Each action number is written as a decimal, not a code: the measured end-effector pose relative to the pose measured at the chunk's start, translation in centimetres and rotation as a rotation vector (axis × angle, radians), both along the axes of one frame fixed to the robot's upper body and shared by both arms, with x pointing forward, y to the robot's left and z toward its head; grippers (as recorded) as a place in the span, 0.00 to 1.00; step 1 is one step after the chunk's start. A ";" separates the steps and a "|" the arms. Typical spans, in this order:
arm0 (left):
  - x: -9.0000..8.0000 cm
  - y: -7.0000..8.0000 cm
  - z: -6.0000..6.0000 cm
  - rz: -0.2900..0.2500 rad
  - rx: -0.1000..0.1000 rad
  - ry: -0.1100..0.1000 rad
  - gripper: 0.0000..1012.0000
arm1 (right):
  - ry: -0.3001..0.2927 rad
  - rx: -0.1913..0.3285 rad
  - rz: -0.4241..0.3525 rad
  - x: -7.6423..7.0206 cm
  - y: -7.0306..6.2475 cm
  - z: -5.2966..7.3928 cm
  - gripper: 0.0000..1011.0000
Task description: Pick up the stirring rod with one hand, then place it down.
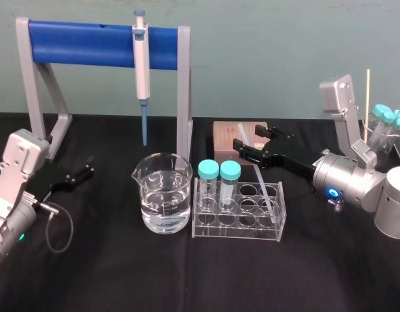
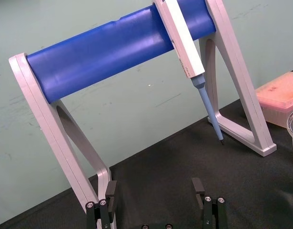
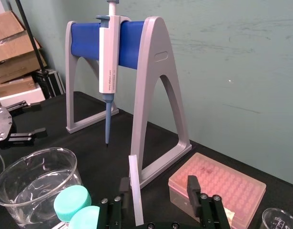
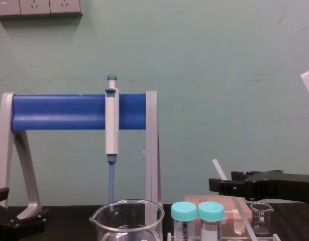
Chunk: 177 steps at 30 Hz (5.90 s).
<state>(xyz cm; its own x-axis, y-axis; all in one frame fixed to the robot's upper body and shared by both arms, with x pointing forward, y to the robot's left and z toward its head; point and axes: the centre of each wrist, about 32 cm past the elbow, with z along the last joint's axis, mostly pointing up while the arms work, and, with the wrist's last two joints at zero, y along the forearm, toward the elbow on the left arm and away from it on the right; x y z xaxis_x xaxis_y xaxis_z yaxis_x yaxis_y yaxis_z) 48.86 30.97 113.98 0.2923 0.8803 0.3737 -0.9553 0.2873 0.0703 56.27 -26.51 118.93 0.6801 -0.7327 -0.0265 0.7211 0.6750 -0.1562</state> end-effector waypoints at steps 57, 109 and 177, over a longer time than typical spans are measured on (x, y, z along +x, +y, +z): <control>0.0 0.0 0.0 0.000 0.000 0.000 0.99 | -0.348 0.122 -0.028 -1.9 0.3 1.0 0.07; 0.0 0.0 0.0 0.000 0.000 0.000 0.99 | -0.443 0.193 -0.040 -2.6 -0.1 3.8 0.07; 0.0 0.0 0.0 0.000 0.000 0.000 0.99 | -0.422 0.200 -0.018 -2.1 0.3 3.5 0.07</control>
<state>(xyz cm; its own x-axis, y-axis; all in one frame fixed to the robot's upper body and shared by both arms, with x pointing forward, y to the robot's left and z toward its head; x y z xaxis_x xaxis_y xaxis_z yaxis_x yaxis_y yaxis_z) 48.86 30.97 113.98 0.2922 0.8803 0.3738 -0.9553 0.2873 0.0702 54.18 -26.18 122.45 0.6488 -0.7532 0.1084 0.7055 0.6488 0.2854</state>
